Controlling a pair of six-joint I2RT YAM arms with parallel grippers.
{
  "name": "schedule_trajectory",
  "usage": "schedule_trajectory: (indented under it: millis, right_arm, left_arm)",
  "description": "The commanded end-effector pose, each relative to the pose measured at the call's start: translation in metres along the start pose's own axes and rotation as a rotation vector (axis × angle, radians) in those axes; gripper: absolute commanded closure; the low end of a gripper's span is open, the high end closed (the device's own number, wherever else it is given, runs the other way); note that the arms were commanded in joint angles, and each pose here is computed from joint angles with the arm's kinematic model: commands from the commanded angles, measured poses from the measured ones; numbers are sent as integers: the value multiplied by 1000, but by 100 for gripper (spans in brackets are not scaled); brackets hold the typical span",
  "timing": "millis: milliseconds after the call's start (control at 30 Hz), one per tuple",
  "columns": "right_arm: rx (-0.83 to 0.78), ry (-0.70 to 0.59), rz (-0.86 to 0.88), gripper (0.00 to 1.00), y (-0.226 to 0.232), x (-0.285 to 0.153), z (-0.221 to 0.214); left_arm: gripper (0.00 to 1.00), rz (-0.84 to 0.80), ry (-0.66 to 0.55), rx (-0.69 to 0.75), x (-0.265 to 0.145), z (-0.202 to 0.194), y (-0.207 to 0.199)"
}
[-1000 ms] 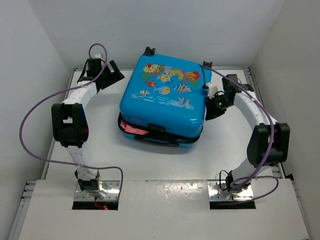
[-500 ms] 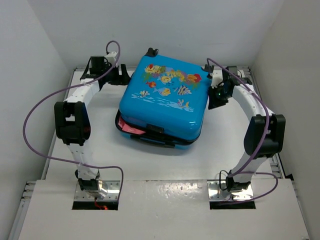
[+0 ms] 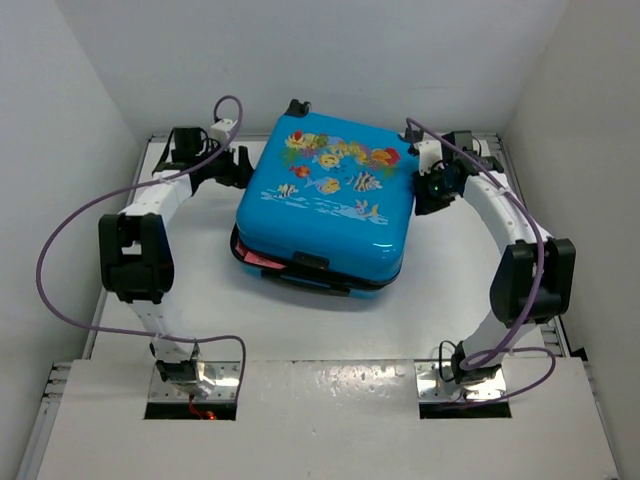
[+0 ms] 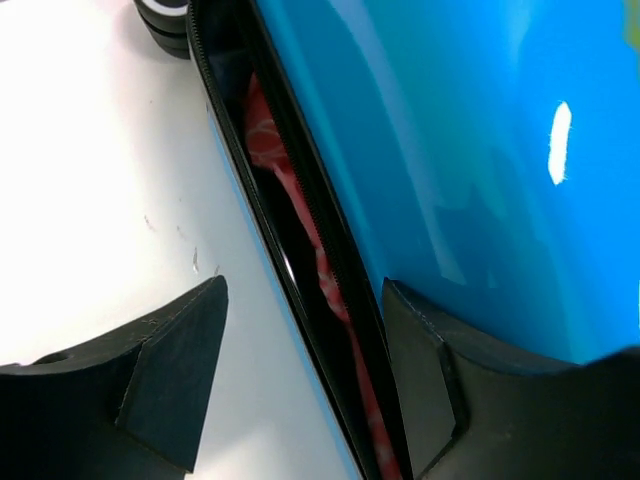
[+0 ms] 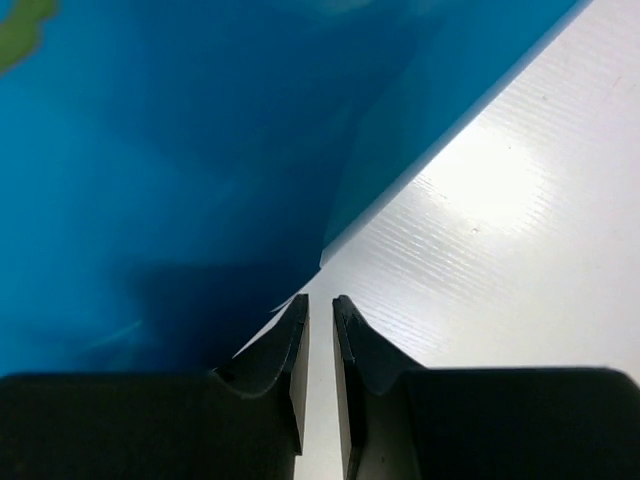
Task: Pack the luggage
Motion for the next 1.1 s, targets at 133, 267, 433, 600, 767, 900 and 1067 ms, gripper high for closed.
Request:
schedule_trajectory:
  millis: [133,267,433,600,767,900,1067]
  right_arm:
    - [-199,-93,292,83,76,10,15]
    - [-238,-73,319,83,87,9,11]
    - [-322,-59,362,82,103,10,1]
    - [-356,-23,389,82,117,12,-10]
    - [-371,-14,421,81,131,7,-20]
    - [-462,-19,510,80,157,-19,-44]
    - [-740,-163,524,78,179,-27,-87]
  left_arm:
    - [30,-562,-176,100,-36,67,-143]
    - [30,-549,-194,112,-56,65,-150]
    - [19,-399,-183,71,-70,48,-131]
    - [1,106,-311,-132,-123,57,-92]
    - [1,570,-348,-340,-179,39,-44]
    - [1,844,-215,-499,-209,19,-30]
    - [1,963,-91,-625,-227,-22,-23]
Point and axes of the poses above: each gripper's point midway between its finger pads, its own x axis out along the fingers, its own y axis along the line the jaws close on, z = x × y, the point moved 7 cm from there along -x, back along the fingers, and after that the axes turned 10 degrees about x, right-handed, at the moved point
